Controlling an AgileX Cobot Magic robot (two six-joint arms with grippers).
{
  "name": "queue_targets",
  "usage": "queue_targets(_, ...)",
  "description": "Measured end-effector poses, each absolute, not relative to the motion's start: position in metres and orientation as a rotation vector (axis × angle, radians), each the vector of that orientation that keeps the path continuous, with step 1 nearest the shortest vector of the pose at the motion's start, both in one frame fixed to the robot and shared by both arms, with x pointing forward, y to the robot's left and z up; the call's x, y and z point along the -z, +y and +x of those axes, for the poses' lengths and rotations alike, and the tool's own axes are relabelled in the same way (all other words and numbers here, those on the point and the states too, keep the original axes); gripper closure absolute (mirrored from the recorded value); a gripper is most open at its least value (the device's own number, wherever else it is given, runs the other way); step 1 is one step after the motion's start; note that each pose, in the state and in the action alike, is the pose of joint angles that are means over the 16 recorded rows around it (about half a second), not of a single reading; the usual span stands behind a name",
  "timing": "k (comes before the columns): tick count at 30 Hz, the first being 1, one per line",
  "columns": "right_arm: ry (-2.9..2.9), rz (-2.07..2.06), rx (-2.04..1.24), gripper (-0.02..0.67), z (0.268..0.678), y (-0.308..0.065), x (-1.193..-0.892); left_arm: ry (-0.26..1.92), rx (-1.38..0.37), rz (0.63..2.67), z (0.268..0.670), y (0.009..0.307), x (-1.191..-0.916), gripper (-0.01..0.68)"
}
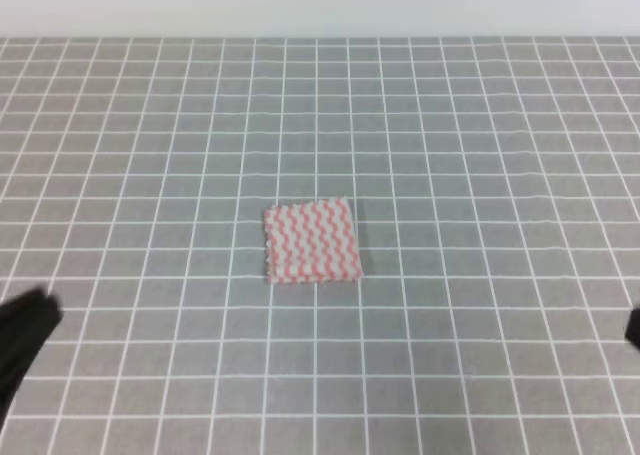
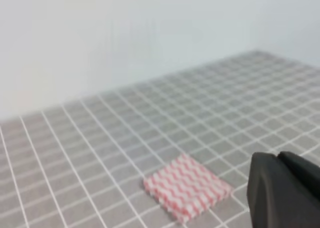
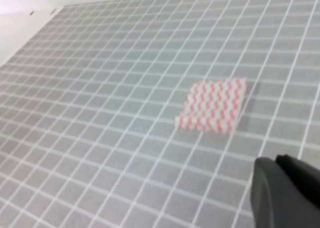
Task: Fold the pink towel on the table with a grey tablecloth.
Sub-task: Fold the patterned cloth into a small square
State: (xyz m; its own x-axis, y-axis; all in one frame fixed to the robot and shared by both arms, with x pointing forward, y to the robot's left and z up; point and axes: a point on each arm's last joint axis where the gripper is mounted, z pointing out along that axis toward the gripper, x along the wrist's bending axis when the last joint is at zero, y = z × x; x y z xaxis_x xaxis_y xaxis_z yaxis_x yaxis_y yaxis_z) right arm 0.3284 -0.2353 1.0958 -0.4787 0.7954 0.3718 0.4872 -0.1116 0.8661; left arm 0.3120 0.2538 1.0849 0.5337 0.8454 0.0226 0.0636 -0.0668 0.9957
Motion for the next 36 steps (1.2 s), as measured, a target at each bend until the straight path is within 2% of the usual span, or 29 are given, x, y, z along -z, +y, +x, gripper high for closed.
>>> queue_targets(8,1.78,1.338,-1.671,0.664,0.308,-0.247,-1.073,0.759,-0.865,1.39,0.279,0.267,-1.052,0.676)
queue_targets(20,1.538,1.27,-1.65,0.664,0.312,-0.262,-1.036,0.88,-0.953,1.32,0.287,0.278,-0.994,0.676)
queue_targets(28,1.535,1.326,-1.593,0.664,0.314,-0.265,-1.006,0.909,-0.932,1.357,0.29,0.277,-0.978,0.676)
queue_targets(36,1.59,1.372,-1.544,0.664,0.313,-0.265,-0.985,0.899,-0.901,1.388,0.288,0.274,-0.976,0.676)
